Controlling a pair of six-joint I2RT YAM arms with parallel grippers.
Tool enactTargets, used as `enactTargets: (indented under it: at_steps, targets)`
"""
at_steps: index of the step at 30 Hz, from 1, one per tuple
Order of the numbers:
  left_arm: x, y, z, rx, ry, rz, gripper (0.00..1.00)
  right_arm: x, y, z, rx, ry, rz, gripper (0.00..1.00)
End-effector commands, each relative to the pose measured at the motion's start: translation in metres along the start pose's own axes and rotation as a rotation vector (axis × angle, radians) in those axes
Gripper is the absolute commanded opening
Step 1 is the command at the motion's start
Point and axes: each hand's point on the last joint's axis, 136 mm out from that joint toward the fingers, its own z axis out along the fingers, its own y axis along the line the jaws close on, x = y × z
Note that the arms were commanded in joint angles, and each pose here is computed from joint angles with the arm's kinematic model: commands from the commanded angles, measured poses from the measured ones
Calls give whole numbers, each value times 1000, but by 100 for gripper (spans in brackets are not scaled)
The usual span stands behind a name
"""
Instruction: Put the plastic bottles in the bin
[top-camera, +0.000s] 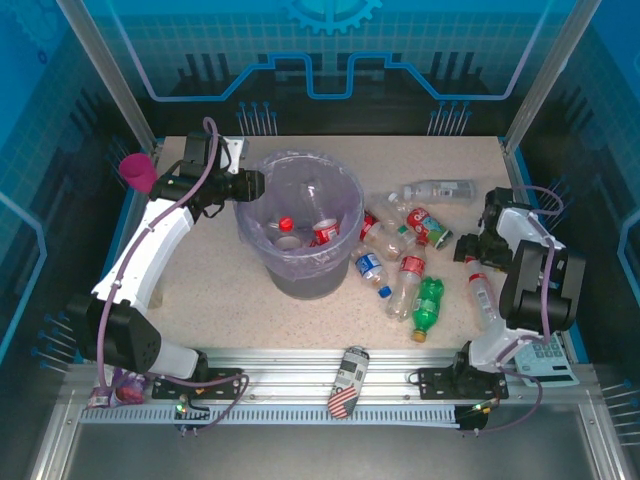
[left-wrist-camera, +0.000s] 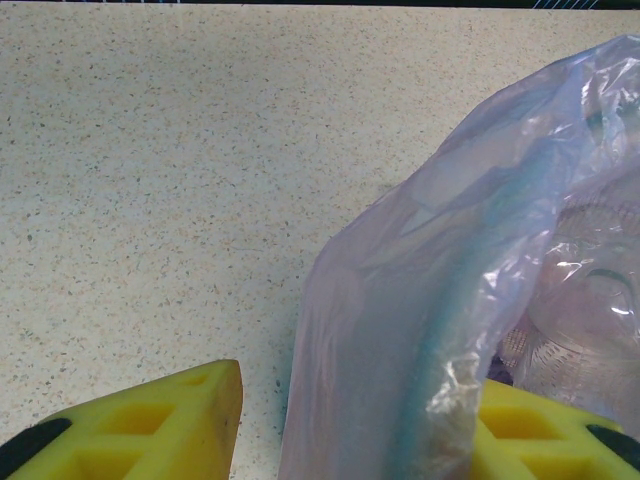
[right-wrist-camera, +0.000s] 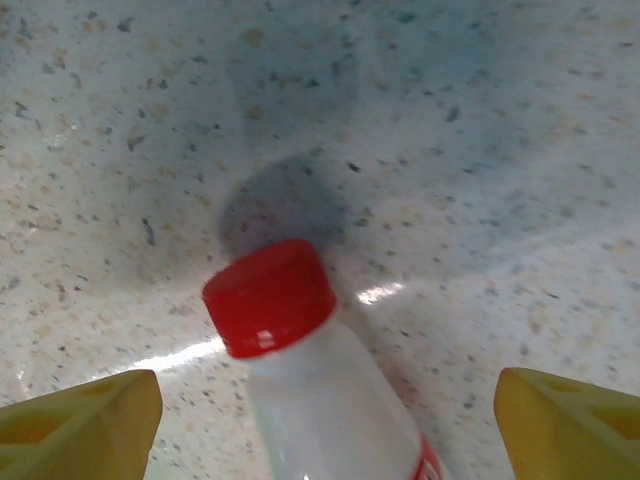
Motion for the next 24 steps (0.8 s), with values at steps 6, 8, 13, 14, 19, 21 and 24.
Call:
enactTargets:
  at_steps: [6,8,13,14,19,21,24]
  targets:
    - [40,13,17,-43,137,-21,49,-9,9,23,-24,36,-11,81]
    - [41,13,17,-45,140,-20,48,-8,7,23,14,42,-26,77]
    - [42,14,19,-45,144,-21,49,-5,6,28,43,66,-36,65]
    - [42,14,19,-45,145,-21,49,-5,6,28,42,66,-36,65]
    - [42,15,19,-49,144,-21,49,-8,6,26,44,48,-39,59]
    - [42,15,19,-49,144,-21,49,-10,7,25,40,39,-43,57]
    - [42,15,19,-50,144,-21,49,-11,6,25,43,27,-40,54]
